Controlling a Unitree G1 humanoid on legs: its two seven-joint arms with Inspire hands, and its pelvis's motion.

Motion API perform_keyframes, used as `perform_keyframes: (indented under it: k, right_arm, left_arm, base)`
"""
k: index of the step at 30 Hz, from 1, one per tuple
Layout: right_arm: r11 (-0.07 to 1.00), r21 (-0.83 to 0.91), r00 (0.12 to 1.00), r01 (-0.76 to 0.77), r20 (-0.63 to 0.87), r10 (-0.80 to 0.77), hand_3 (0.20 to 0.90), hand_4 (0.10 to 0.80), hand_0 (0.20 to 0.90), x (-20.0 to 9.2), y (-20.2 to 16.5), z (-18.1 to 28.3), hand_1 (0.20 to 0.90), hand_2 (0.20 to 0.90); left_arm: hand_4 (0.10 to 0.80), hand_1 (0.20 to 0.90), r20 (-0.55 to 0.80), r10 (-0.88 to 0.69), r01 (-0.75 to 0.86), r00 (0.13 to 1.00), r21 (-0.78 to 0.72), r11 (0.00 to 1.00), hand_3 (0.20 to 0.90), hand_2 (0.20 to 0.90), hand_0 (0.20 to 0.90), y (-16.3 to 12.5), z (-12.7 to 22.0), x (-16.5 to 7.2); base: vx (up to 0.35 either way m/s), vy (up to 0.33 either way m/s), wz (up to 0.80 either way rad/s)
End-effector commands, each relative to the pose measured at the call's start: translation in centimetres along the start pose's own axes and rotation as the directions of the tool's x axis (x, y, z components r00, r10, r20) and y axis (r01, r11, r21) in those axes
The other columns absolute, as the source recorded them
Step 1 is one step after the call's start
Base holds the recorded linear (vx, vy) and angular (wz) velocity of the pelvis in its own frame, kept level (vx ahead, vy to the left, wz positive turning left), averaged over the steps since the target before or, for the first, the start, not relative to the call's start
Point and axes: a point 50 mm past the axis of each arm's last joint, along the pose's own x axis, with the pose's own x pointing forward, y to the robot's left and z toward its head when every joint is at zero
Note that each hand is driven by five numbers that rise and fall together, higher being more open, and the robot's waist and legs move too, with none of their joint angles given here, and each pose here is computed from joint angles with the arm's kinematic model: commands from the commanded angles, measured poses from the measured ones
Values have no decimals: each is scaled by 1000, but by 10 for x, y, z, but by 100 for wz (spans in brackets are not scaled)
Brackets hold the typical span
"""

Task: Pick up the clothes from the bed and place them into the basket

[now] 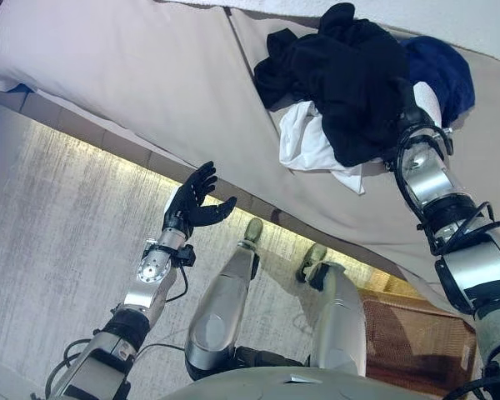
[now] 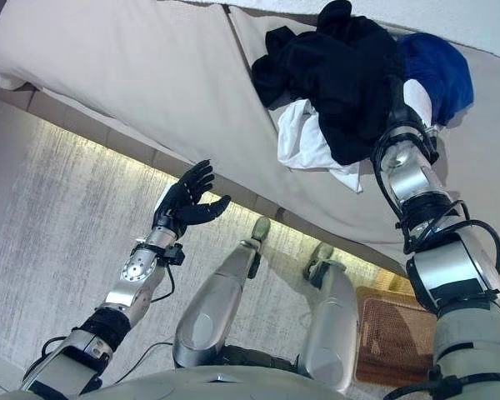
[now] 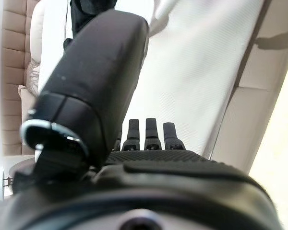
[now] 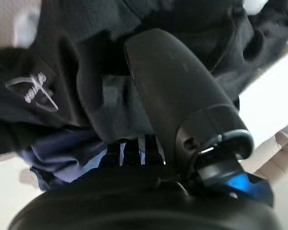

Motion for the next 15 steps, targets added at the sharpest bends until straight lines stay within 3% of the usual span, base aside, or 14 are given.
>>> perform_keyframes:
  k: [1,9,10,12,13,14,15]
  right_arm:
    - [984,-36,972,176,167,-168,900,800,900,15,-57,54,900,900]
    - [968,-117,960,223,200,-197,900,800,900,15,-68,68,900,900]
    - [969,-111,959,222,203,-196,853,753,860,14,-68,68,860,860]
    - [967,-110,954,230,222,-201,853,753,860,13,-68,69,860,860]
    - [966,-110,952,234,227,-205,359,259,436,13,-68,70,436,436]
    - [966,-99,950,240,230,-212,321,221,404,12,-69,70,404,404]
    - [965,-85,947,247,231,-221,200,100,300,12,-69,69,300,300]
  left_arm:
    - [800,900,194,-40,56,980,-74,996,900,900,900,-11,31,-5]
    - [800,900,181,-21,40,983,-99,994,900,900,900,-9,29,-14]
    - [800,900,175,-16,34,985,-99,994,900,900,900,-8,28,-15]
    - [800,900,167,-10,27,986,-100,995,900,900,900,-5,26,-17]
    - [800,900,168,-9,26,986,-98,995,900,900,900,-5,26,-18]
    - [800,900,168,-10,26,986,-95,995,900,900,900,-4,27,-18]
    - [800,900,167,-13,28,986,-92,995,900,900,900,-3,27,-19]
  base:
    - [-8,-17,8]
    - [-2,-11,-2]
    - [0,0,0]
    - [37,-38,3]
    - [51,-56,3]
    - [33,-51,0]
    - [30,-49,-1]
